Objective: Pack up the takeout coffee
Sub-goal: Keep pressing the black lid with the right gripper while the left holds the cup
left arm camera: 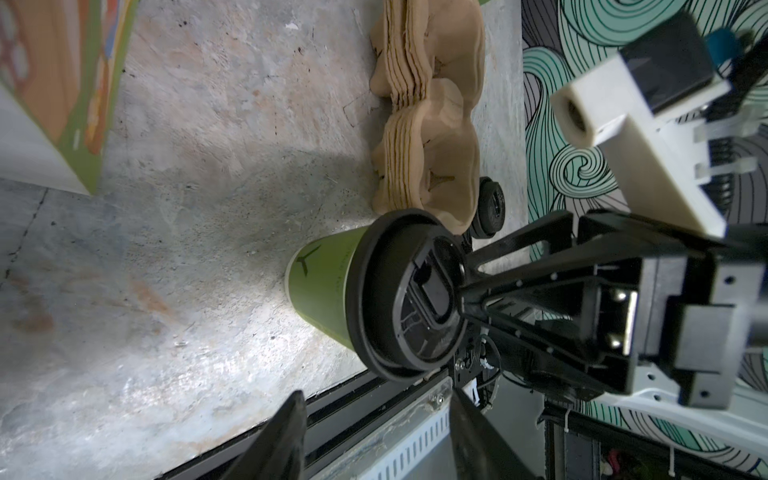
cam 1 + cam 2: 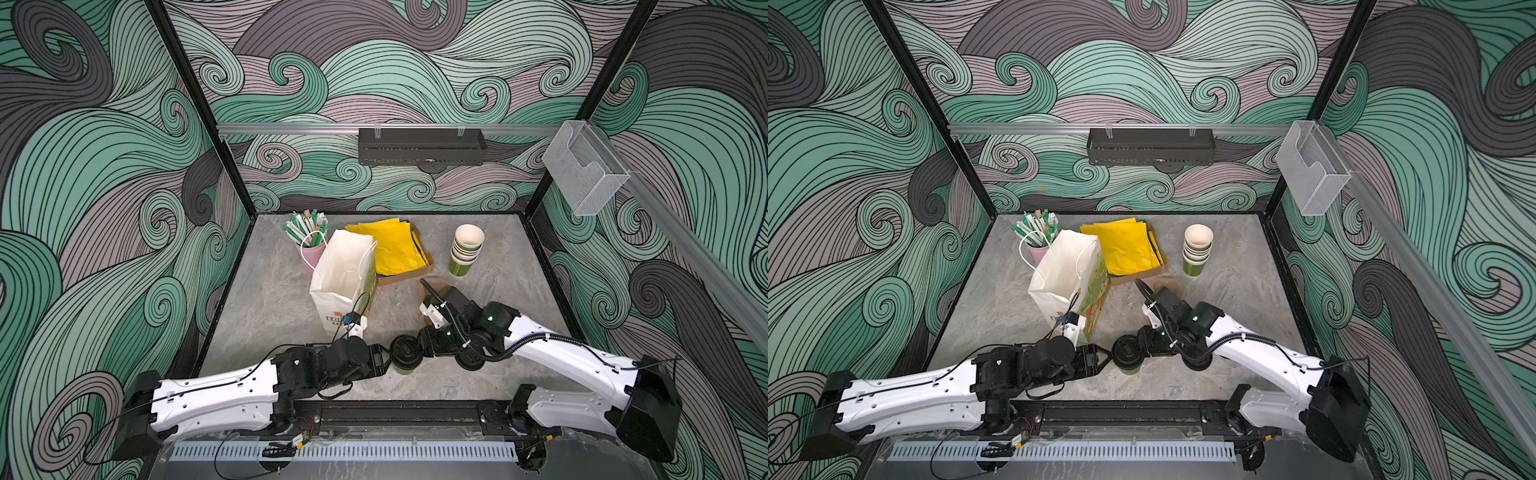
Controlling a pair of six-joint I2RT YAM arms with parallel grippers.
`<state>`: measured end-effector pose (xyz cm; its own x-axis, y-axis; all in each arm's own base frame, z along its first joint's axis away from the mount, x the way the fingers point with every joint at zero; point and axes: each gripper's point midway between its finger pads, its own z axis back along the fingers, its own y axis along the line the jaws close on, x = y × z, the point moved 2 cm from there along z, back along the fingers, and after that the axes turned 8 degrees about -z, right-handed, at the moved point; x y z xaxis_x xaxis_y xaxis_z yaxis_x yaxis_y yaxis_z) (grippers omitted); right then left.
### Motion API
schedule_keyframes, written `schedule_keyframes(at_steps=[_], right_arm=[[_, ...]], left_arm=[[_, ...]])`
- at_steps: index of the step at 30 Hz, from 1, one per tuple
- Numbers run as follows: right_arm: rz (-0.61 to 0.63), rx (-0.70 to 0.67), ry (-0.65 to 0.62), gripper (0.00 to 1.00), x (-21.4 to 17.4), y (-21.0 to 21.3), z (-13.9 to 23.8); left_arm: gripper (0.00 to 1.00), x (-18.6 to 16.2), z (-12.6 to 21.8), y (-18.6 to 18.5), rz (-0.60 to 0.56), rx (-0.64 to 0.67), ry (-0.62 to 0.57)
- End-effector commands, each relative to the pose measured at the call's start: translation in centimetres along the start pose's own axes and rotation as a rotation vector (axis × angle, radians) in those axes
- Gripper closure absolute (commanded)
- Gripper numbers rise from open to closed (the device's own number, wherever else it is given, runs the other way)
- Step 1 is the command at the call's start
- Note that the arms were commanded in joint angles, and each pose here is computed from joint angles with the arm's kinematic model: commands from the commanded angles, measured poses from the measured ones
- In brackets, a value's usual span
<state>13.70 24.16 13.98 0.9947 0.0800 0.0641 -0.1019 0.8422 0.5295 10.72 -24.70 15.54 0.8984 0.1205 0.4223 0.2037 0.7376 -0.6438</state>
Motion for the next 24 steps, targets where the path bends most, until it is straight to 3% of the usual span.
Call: schedule_keyframes(at_steps=[1, 7, 15, 24], right_arm=[[0.011, 0.002, 0.013, 0.48, -0.2, -0.1, 0.1], [0.014, 0.010, 0.017, 0.48, -0.3, 0.0, 0.0], [0.019, 0.031, 0.024, 0.48, -0.5, 0.1, -0.3], [-0.004, 0.024, 0.030, 0.48, -1.0, -0.6, -0.6]], left_arm=[[0.49, -0.9, -0.4, -0.1, -0.009, -0.033, 0.041], [0.53, -1.4, -1.6, -0.3, 0.002, -0.090, 0.039], [0.47, -1.7, -2.8, -1.2, 0.013, -0.125, 0.072], [0.45, -1.7, -3.7, -0.1, 0.027, -0.038, 0.110]])
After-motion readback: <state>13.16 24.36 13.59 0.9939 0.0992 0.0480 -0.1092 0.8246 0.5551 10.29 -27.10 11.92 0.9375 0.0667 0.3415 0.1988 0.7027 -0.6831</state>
